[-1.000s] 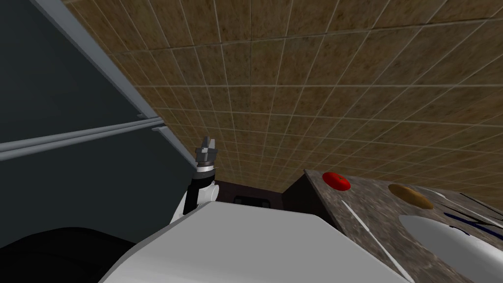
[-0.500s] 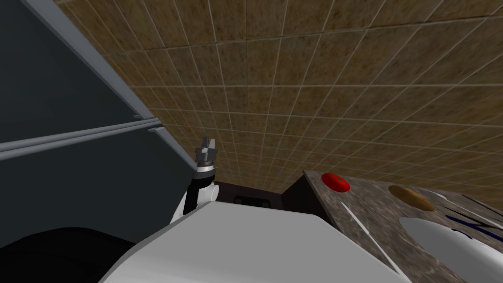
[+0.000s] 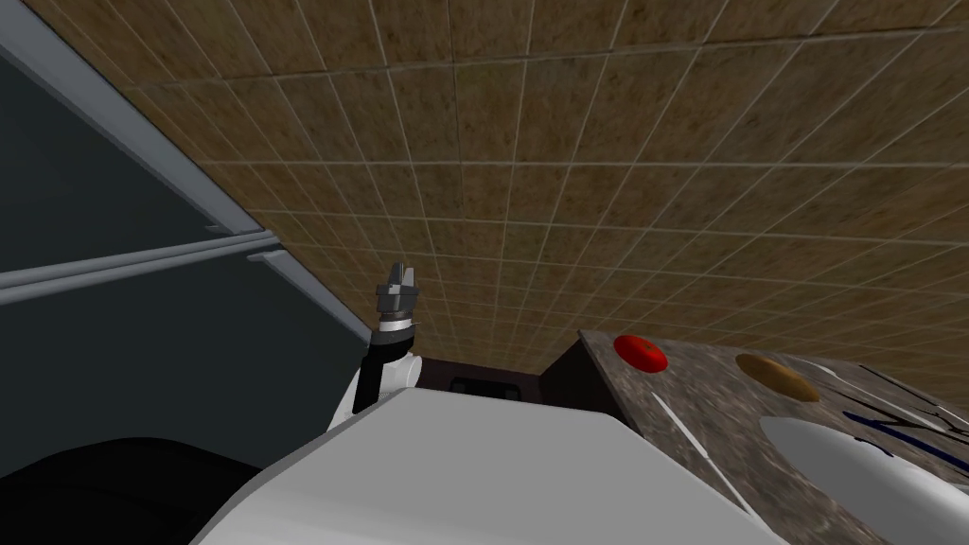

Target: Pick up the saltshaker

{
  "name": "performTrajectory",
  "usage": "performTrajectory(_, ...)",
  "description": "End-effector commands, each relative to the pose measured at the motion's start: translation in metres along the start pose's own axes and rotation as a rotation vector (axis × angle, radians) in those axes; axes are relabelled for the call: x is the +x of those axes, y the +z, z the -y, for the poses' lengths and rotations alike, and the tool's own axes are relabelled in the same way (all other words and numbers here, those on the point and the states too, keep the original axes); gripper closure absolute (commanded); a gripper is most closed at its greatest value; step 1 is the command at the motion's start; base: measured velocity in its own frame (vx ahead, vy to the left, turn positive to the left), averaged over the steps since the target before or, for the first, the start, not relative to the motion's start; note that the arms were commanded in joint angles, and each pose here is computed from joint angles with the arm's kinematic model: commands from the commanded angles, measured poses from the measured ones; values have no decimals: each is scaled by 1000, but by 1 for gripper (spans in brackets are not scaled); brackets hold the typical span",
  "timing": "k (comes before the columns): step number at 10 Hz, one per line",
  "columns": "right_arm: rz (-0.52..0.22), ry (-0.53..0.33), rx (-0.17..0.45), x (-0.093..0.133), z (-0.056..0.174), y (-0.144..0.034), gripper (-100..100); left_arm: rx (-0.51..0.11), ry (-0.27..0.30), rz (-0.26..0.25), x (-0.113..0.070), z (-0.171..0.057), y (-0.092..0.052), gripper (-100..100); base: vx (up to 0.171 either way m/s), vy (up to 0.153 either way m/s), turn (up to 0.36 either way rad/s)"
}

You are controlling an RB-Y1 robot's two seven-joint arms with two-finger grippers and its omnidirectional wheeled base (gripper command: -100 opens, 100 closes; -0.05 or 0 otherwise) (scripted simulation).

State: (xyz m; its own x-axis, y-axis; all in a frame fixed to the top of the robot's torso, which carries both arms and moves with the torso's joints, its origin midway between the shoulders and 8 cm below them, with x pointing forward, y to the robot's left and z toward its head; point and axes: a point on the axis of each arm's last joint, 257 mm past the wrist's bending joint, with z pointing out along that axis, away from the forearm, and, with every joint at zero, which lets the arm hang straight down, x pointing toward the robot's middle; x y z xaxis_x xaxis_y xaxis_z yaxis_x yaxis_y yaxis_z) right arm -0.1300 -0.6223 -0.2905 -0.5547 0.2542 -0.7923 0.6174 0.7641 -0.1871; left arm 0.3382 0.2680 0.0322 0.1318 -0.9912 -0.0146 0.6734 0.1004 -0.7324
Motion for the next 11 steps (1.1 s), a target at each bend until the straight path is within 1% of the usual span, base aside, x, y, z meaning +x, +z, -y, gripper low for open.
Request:
performTrajectory(1,3,-7,-16,1,-3,-1,-100,0,0,0,0,0,0,0,66,-34,-58)
performTrajectory(4,6,-26,-26,8,-1,-7,-100,0,0,0,0,0,0,0,65,-38,-87)
performTrajectory(5,7,-26,-40,8,-4,-7,-100,0,0,0,0,0,0,0,55,-31,-57)
performTrajectory(6,6,-32,-40,13,-3,-10,-100,0,0,0,0,0,0,0,76,-35,-113)
performTrajectory(7,7,-32,-53,13,-6,-10,-100,0,0,0,0,0,0,0,69,-30,-55)
performTrajectory(8,4,-36,-53,19,-5,-13,-100,0,0,0,0,0,0,0,72,-43,-91)
performTrajectory(9,6,-36,-66,18,-9,-13,-100,0,0,0,0,0,0,0,59,-32,-51)
performTrajectory(10,2,-38,-67,25,-8,-17,-100,0,0,0,0,0,0,0,67,-41,-103)
performTrajectory(11,3,-38,-79,25,-12,-17,-100,0,0,0,0,0,0,0,67,-25,-65)
